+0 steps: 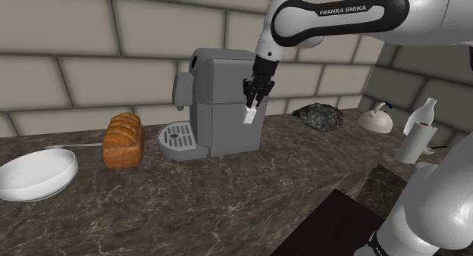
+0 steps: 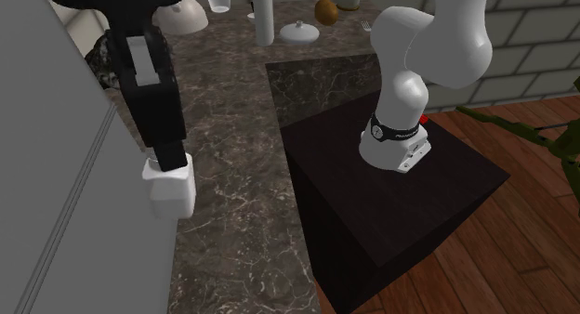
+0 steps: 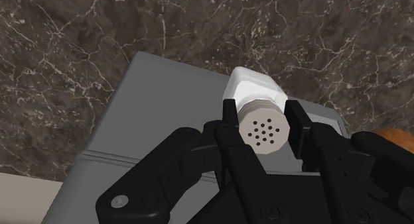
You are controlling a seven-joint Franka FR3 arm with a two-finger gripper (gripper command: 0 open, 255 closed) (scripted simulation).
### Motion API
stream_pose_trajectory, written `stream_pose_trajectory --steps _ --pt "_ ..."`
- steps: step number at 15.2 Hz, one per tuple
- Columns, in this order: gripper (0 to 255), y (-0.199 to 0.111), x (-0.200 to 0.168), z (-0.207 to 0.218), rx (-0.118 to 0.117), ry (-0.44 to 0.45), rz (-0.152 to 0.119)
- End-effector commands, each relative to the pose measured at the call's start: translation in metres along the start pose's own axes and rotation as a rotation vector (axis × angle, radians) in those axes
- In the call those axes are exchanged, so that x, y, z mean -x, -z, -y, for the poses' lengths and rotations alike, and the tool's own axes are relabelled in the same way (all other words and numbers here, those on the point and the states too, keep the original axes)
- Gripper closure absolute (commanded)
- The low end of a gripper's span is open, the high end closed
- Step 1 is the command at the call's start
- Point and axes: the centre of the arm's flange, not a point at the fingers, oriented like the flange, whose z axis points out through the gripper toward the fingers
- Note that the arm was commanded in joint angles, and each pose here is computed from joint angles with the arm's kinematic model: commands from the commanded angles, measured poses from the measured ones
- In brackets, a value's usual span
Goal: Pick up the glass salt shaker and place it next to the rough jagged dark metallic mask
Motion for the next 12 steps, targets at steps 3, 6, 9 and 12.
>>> stream_pose_trajectory --steps 3,6,9,12 --pt "255 0.007 0.006 -0.050 0.000 0.001 0.000" --pt "255 0.012 0.010 -0.089 0.000 0.001 0.000" --pt "255 0.016 0.015 -0.128 0.000 0.001 0.000" --pt "255 0.021 0.020 -0.167 0.000 0.001 0.000"
